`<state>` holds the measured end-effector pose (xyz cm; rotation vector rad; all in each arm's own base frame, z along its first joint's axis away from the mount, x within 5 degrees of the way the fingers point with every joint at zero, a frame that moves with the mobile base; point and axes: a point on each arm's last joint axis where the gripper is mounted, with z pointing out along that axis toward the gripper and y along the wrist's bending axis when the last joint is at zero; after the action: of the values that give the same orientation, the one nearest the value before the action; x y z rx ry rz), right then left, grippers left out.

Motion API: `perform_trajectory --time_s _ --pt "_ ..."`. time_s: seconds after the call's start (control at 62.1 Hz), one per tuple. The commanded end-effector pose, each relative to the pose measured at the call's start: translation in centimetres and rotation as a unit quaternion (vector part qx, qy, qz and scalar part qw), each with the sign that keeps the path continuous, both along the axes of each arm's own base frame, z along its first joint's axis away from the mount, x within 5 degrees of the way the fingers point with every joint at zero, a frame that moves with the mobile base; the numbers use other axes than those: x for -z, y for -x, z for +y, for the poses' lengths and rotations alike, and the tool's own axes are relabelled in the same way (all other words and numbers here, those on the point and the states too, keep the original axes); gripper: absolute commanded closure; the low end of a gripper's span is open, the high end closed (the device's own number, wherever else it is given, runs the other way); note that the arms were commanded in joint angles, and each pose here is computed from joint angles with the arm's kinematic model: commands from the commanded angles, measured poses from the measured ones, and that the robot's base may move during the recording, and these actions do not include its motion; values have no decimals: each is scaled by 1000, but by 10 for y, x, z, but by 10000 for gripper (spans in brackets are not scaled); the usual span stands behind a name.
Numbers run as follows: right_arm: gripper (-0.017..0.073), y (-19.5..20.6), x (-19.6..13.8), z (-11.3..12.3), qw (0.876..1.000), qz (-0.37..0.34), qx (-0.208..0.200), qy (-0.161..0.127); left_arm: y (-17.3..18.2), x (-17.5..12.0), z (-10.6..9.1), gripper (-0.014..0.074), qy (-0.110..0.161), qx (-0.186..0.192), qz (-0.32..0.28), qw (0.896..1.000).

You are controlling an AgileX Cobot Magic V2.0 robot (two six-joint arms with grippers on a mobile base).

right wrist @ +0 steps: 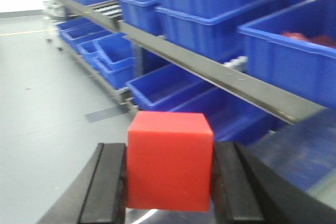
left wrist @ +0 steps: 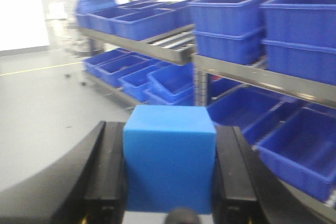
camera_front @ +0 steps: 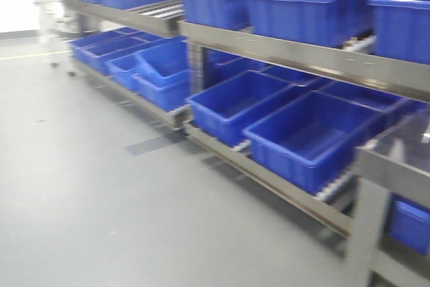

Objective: Sort and place red and blue blocks on shelf
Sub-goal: 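Turn the base away from the table holding both cubes, then drive forward down the aisle holding both cubes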

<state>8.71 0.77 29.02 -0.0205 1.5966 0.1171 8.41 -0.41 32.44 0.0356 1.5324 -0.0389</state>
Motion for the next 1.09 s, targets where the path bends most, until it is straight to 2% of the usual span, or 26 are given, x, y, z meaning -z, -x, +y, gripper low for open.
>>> perform_trajectory --time_s 0.0,1.079 --pt "511 1 -18 -1 998 -56 7 -2 1 -20 1 468 9 -4 -58 998" --pt "511 1 -18 -1 998 -56 7 -2 1 -20 1 468 9 -4 -58 998"
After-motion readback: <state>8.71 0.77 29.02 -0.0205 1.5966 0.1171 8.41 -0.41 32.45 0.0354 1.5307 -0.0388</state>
